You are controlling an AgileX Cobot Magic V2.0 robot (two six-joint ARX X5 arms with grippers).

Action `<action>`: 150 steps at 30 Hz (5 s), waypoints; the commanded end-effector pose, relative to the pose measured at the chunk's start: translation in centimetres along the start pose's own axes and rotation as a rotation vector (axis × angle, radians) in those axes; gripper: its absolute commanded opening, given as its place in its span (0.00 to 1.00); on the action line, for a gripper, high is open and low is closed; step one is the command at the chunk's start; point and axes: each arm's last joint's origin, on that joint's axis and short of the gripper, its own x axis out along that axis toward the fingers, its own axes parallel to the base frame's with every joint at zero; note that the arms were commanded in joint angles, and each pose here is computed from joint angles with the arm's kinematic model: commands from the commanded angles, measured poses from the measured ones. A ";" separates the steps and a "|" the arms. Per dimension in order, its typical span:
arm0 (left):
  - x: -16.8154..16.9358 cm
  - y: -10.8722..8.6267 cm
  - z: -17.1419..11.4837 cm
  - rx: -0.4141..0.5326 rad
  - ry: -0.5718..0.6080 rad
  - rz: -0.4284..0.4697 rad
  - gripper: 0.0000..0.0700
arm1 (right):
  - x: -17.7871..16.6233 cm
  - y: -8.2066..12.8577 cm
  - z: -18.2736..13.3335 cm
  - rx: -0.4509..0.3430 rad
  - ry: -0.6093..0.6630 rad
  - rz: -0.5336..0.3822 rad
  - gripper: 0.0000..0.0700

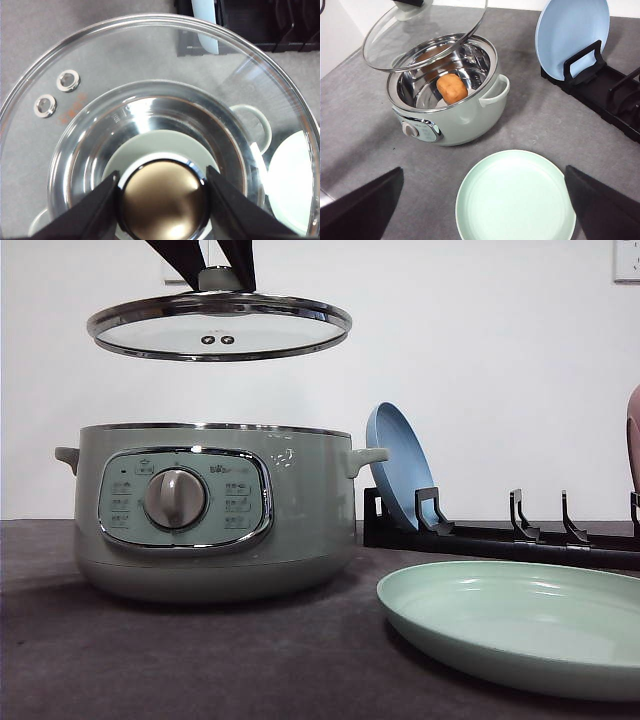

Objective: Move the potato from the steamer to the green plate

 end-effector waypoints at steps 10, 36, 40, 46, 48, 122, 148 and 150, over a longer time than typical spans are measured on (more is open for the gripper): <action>-2.2 5.0 0.0 -0.103 -0.069 0.110 0.00 | 0.0 0.1 0.3 0.006 -0.010 0.003 0.93; -5.4 18.1 -4.4 -0.427 -0.048 0.355 0.00 | 8.5 -1.1 5.1 0.096 0.196 0.157 0.93; -5.6 18.5 -4.7 -0.438 -0.047 0.362 0.00 | 13.2 -1.0 8.1 0.065 0.273 0.199 0.93; -5.6 18.6 -4.7 -0.440 -0.047 0.365 0.00 | 21.0 0.7 12.3 -0.054 0.339 0.291 0.93; -5.6 18.6 -4.7 -0.440 -0.048 0.365 0.00 | 23.5 1.5 13.1 -0.093 0.369 0.315 0.93; -5.2 18.6 -4.8 -0.443 -0.029 0.343 0.00 | 32.1 6.8 13.3 -0.405 0.576 0.129 0.28; -5.2 18.5 -4.9 -0.445 -0.018 0.339 0.00 | 9.5 1.8 4.6 -0.241 0.529 -0.119 0.28; -5.2 18.5 -4.9 -0.445 -0.018 0.339 0.00 | 9.5 1.4 3.0 -0.216 0.520 -0.123 0.28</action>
